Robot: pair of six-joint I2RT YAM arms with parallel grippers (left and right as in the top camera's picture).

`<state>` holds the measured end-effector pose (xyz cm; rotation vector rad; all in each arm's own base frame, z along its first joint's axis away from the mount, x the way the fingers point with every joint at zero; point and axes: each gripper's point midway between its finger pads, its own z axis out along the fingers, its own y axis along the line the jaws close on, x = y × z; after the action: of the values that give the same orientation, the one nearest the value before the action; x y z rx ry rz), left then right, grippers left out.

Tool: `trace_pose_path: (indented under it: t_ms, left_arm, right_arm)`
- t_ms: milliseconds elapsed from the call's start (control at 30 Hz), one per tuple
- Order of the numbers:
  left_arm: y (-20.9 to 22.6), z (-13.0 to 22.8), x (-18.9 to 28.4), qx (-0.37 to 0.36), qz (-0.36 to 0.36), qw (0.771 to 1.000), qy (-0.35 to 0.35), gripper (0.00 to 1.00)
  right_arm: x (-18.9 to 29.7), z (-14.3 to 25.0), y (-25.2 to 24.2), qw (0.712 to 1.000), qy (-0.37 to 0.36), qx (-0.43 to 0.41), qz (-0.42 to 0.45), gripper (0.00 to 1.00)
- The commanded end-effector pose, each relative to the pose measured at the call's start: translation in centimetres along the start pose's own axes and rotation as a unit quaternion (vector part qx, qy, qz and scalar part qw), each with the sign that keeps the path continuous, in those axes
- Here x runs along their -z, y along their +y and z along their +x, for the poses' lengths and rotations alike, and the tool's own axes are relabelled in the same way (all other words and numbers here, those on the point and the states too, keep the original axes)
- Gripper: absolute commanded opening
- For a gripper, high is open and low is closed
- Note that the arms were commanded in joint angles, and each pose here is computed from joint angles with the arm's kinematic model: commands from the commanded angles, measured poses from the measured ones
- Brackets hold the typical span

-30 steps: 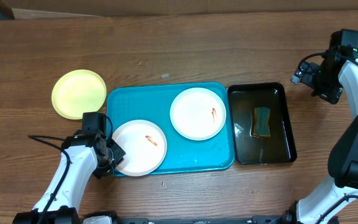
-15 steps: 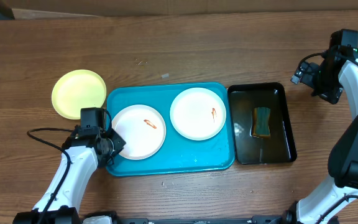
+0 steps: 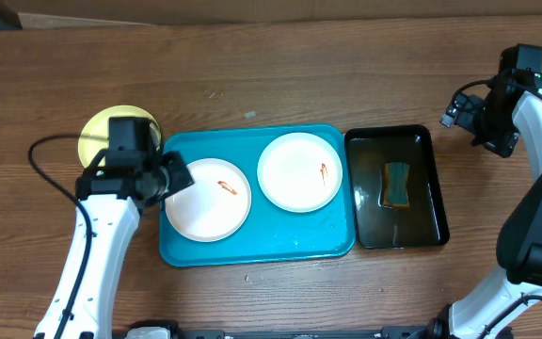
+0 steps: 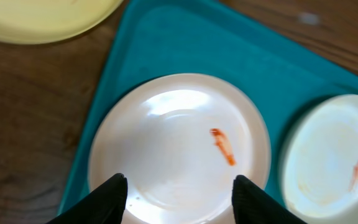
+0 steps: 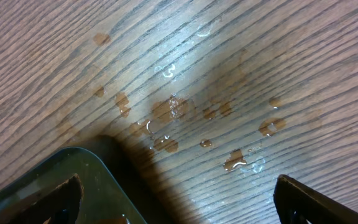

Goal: Clean dirty plates on tray and stack at the side
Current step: 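Move left gripper to the right white plate and grip its rim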

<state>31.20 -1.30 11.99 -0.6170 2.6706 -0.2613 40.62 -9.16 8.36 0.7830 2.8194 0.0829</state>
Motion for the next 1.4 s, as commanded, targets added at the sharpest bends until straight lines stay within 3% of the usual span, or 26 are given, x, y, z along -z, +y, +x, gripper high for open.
trace_pose_path:
  t_ms: [0,233,500,1067,1367]
  left_arm:
    - [-5.3,-0.2,1.5,-0.081,0.048,0.996,-0.007,0.54]
    - [-11.7,0.4,0.3,-0.176,0.037,0.981,0.077,0.61]
    - [-16.1,2.1,-3.9,-0.236,0.048,0.966,0.097,0.71]
    - [-16.8,2.1,-6.9,-0.278,0.043,0.955,0.09,0.73]
    - [-15.9,3.4,-8.8,-0.284,0.033,0.953,0.099,0.67]
  right_arm:
    - [0.8,-0.8,0.2,1.0,-0.014,-0.002,-0.007,1.0]
    - [0.8,-0.8,0.2,1.0,-0.014,-0.002,-0.007,1.0]
    - [0.8,-0.8,0.2,1.0,-0.014,-0.002,-0.007,1.0]
    - [0.8,-0.8,0.2,1.0,-0.014,-0.002,-0.007,1.0]
    - [0.8,-0.8,0.2,1.0,-0.014,-0.002,-0.007,1.0]
